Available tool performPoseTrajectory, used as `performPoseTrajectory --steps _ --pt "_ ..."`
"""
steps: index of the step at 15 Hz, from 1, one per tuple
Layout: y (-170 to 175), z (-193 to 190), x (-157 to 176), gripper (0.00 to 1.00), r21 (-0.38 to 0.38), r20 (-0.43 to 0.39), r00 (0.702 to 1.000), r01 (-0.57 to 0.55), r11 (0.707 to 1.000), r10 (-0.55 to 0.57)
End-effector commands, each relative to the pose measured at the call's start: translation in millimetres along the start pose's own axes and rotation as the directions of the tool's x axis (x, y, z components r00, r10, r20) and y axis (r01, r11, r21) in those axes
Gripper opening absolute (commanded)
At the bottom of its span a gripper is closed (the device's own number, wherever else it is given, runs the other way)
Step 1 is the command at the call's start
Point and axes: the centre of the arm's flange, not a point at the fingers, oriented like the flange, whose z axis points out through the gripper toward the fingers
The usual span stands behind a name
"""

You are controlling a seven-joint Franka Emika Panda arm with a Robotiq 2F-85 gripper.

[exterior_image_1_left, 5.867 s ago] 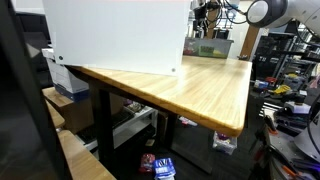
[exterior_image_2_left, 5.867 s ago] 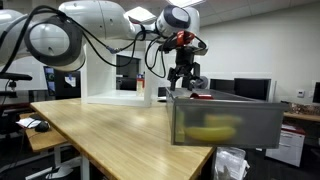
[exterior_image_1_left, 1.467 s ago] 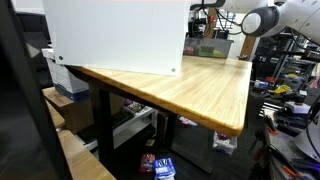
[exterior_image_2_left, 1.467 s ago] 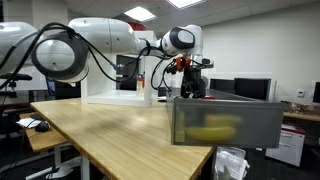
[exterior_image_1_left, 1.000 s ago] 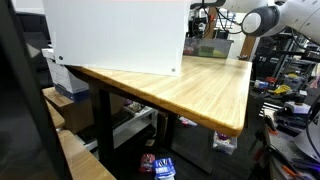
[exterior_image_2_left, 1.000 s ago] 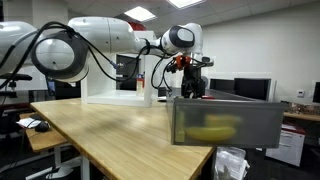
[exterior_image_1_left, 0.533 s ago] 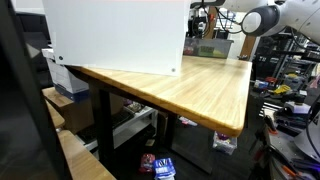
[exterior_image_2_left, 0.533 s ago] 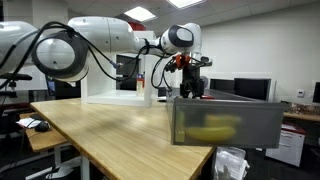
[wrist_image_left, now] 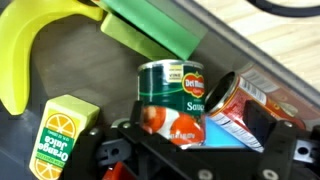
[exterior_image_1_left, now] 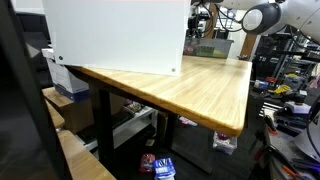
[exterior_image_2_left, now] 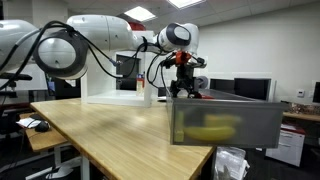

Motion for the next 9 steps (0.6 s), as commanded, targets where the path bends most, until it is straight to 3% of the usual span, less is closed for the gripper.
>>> performPoseTrajectory --steps 1,9 --pt "-6 6 -33 1.0 0.031 0.066 0.992 0.101 0.994 -0.103" --pt "8 19 -28 1.0 0.026 0.085 0.992 0.095 0.995 -0.097"
